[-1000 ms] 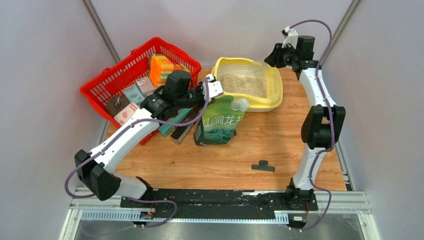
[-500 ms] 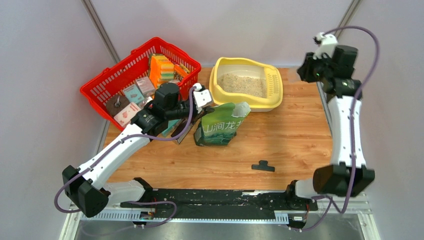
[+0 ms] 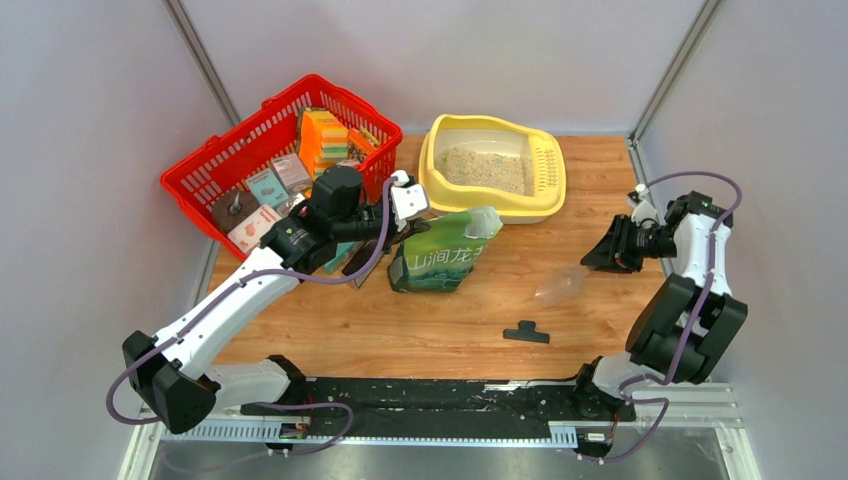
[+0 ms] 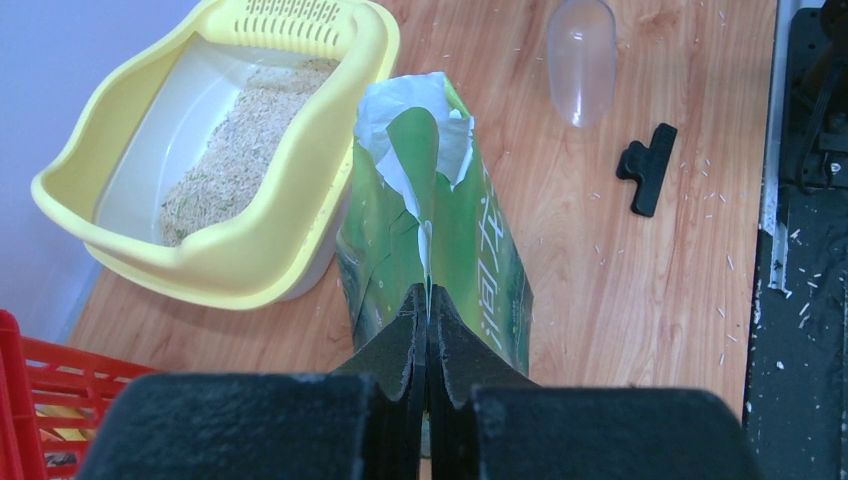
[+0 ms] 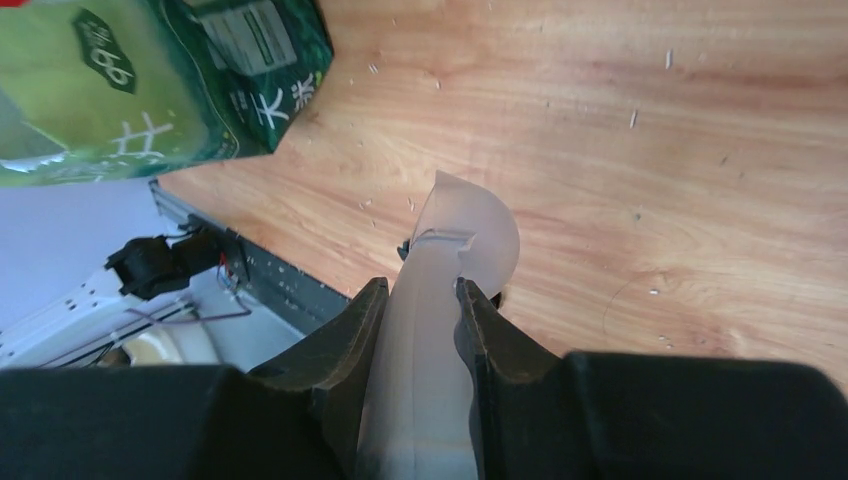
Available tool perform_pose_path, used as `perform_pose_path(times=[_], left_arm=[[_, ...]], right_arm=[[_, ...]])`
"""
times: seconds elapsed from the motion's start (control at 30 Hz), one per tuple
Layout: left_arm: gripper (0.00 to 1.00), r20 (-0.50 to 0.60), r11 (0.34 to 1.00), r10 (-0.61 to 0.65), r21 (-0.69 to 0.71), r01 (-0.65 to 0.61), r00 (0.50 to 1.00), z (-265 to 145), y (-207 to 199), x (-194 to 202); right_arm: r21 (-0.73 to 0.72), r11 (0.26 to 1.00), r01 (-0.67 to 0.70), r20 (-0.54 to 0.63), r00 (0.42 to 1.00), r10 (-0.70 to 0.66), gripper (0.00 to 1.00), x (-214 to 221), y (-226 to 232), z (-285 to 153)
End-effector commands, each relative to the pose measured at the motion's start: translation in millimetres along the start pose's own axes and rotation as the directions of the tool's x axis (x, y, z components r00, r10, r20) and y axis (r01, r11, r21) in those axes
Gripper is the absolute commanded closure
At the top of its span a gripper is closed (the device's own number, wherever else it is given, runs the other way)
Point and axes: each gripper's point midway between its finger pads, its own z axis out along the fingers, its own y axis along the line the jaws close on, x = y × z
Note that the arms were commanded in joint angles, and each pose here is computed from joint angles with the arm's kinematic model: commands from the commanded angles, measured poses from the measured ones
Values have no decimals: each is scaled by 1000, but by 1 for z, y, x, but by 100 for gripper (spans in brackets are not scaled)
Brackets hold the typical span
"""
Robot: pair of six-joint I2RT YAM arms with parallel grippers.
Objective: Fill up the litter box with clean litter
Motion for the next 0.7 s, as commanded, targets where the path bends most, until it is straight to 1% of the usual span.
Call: perform_pose_path(times=[0.0, 0.07, 0.1, 0.17, 0.2, 0.23, 0.33, 0.37, 0.4, 0.43, 0.47, 0.5, 0.53, 0.57, 0.6, 0.63, 0.67], left_arm=[[100, 130, 994, 111, -12, -111, 985, -19, 0, -50], [100, 125, 994, 110, -10, -109, 986, -19, -2, -47], [100, 123, 994, 108, -14, -107, 986, -20, -2, -46], [100, 121, 995, 98, -20, -97, 988, -19, -1, -45], [100, 118, 995, 97, -20, -95, 988, -19, -1, -44], [100, 118, 995, 100, -18, -99, 988, -20, -2, -44], [100, 117, 994, 106, -18, -104, 988, -21, -3, -43], [100, 115, 994, 106, -18, -105, 988, -21, -3, -42], [100, 115, 994, 109, -20, -108, 987, -22, -3, -43], [100, 112, 993, 115, -16, -114, 987, -22, -4, -42], [100, 108, 993, 117, -16, -116, 987, -22, -4, -41], [100, 108, 993, 121, -14, -120, 987, -23, -4, -42], [100, 107, 992, 127, -9, -127, 986, -24, -5, -41], [100, 111, 991, 133, -2, -134, 985, -25, -7, -42], [100, 110, 991, 135, 4, -137, 985, -25, -8, -42], [100, 111, 990, 141, 6, -143, 984, -26, -9, -42], [100, 113, 989, 143, 9, -145, 983, -26, -9, -42]], right_arm=[[-34, 999, 6, -36, 999, -8, 85, 0, -14, 12], [6, 1000, 14, -42, 999, -14, 81, -5, -28, 16], [29, 999, 16, -37, 999, -15, 72, -7, -33, 16], [88, 995, 48, -17, 999, -46, 58, -15, -44, 16], [112, 992, 52, -2, 999, -52, 47, -18, -47, 14], [149, 987, 61, 3, 998, -62, 42, -21, -54, 13], [202, 973, 110, 37, 992, -120, 38, -35, -57, 6], [246, 958, 146, 29, 987, -158, 36, -39, -59, 4], [266, 946, 186, 24, 980, -200, 29, -42, -57, 1], [304, 911, 278, 43, 952, -305, 27, -52, -45, -9], [341, 868, 360, 27, 920, -392, 26, -59, -34, -7], [356, 840, 410, 41, 891, -452, 19, -64, -21, -11], [365, 814, 452, 64, 860, -506, 16, -71, -5, -15], [343, 798, 496, 120, 819, -560, 14, -77, 27, -15], [320, 805, 500, 148, 813, -564, 12, -78, 44, -15], [286, 809, 513, 165, 806, -569, 12, -78, 62, -13], [207, 815, 541, 167, 802, -574, 12, -74, 97, -7]])
